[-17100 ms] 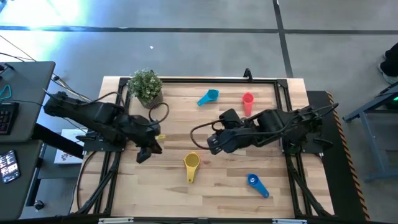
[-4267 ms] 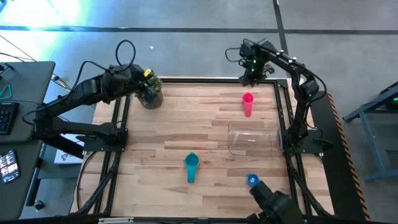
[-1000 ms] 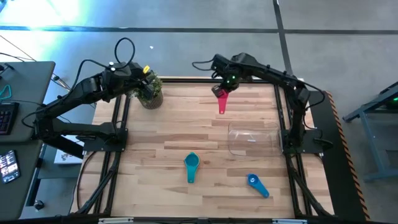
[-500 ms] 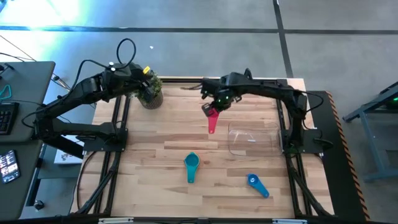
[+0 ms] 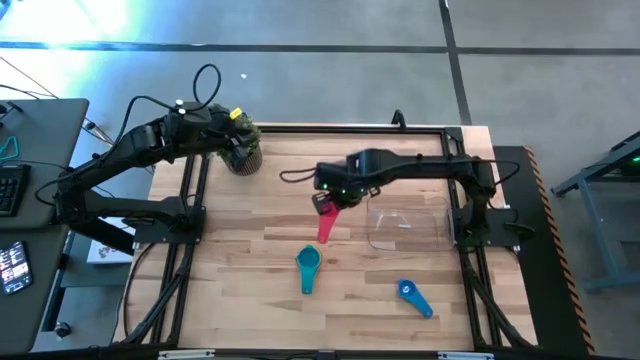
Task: Nest measuring cups in basket
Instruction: Stack the pink measuring cup on top of the light blue measuring cup
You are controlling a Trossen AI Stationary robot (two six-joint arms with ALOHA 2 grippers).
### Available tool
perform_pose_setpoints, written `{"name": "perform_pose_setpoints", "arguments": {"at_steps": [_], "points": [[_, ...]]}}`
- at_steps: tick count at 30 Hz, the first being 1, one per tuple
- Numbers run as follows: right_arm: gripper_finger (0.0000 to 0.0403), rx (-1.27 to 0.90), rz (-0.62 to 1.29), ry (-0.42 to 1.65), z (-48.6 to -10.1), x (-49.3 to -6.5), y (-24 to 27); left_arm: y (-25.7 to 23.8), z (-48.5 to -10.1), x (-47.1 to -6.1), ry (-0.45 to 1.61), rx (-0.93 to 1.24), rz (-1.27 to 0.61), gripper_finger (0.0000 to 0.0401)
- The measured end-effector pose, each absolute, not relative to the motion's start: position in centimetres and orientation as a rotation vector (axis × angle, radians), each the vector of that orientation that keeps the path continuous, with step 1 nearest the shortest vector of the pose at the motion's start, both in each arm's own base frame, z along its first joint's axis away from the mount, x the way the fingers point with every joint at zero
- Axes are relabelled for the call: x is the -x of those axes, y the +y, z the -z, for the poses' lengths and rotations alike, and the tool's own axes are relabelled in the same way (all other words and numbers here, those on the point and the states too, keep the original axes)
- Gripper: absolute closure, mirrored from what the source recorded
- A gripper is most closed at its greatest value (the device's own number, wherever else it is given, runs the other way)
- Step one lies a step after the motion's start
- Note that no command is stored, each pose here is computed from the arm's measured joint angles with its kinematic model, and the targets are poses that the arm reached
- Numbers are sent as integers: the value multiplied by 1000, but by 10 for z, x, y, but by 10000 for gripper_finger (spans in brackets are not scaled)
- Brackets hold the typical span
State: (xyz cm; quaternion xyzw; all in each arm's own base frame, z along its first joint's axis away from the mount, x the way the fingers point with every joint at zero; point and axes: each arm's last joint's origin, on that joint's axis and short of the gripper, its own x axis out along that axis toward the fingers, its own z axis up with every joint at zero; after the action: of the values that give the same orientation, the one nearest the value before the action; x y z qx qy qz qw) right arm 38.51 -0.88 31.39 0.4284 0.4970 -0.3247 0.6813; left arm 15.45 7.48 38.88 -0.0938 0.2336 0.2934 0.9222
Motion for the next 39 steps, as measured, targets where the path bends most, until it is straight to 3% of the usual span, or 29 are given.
{"name": "perform_pose_setpoints", "arguments": {"at_steps": [21, 39], "points": [[403, -1086, 434, 790, -326, -422, 63, 65, -389, -159, 460, 436, -266, 288], [402, -1048, 422, 1020, -270, -443, 69, 64, -389, -159, 462, 437, -260, 288]]}}
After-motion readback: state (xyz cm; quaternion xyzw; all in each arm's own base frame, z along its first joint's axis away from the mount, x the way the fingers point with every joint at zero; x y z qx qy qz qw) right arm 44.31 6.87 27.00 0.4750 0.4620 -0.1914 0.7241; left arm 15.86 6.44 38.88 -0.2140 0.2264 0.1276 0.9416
